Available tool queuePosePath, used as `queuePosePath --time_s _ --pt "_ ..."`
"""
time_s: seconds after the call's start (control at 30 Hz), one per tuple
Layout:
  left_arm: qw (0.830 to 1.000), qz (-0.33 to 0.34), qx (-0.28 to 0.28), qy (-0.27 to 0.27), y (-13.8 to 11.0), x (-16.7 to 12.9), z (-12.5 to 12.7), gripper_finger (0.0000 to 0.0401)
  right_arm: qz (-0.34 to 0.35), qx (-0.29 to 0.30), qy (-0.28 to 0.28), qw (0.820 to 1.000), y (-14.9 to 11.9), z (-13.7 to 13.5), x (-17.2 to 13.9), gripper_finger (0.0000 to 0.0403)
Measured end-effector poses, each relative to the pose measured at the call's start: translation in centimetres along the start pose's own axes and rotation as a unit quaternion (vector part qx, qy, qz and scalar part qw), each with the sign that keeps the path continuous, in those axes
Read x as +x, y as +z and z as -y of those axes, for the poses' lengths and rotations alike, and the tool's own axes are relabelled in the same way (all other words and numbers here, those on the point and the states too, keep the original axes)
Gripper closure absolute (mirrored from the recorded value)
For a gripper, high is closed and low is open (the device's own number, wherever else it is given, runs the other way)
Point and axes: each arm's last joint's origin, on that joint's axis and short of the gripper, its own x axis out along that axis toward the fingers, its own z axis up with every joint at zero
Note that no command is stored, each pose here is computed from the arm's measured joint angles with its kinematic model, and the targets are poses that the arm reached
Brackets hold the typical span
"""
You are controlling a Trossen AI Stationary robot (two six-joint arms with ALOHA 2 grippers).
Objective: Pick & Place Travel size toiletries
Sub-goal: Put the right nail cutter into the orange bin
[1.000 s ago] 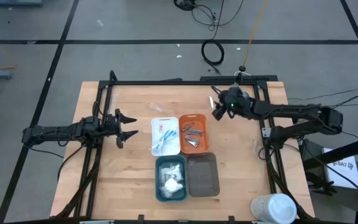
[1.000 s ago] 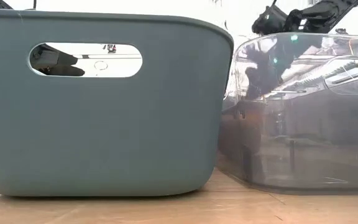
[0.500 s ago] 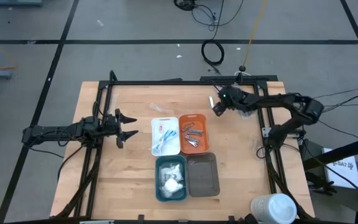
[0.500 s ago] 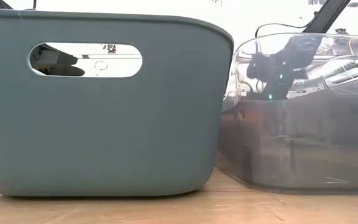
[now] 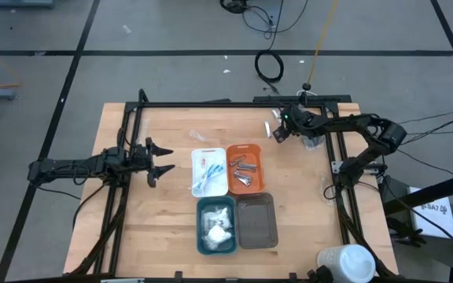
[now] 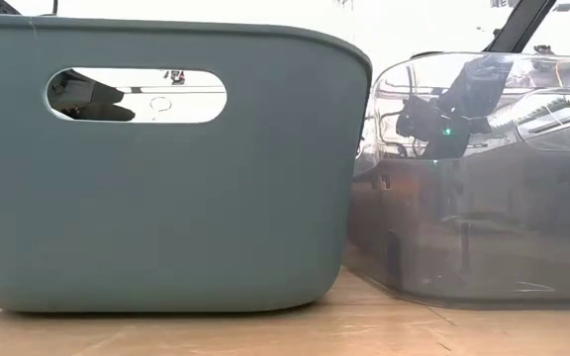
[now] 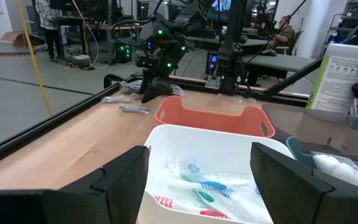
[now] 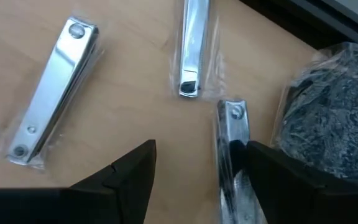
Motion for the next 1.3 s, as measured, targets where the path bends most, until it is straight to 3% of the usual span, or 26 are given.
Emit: queuePosePath --time_s 0.3,0.63,0.87,1.3 --pt "1.0 0.0 0.0 0.0 0.0 0.0 0.0 0.0127 0.001 -0.005 -0.009 1.0 0.0 0.0 0.2 0.0171" --pt "1.0 0.0 0.0 0.0 0.0 0.0 0.0 0.0127 -0.052 -0.012 0.085 0.995 -0.9 -0.9 -0.1 0.0209" --pt "1.0 0.0 0.0 0.0 0.0 0.0 0.0 0.0127 -0.055 -0.039 0.106 0.992 -1.3 -2.4 -0.5 0.0232" --pt "1.0 0.0 0.0 0.0 0.0 0.0 0.0 0.0128 -0.053 -0.071 0.123 0.988 -1.7 -3.8 -0.9 0.0309"
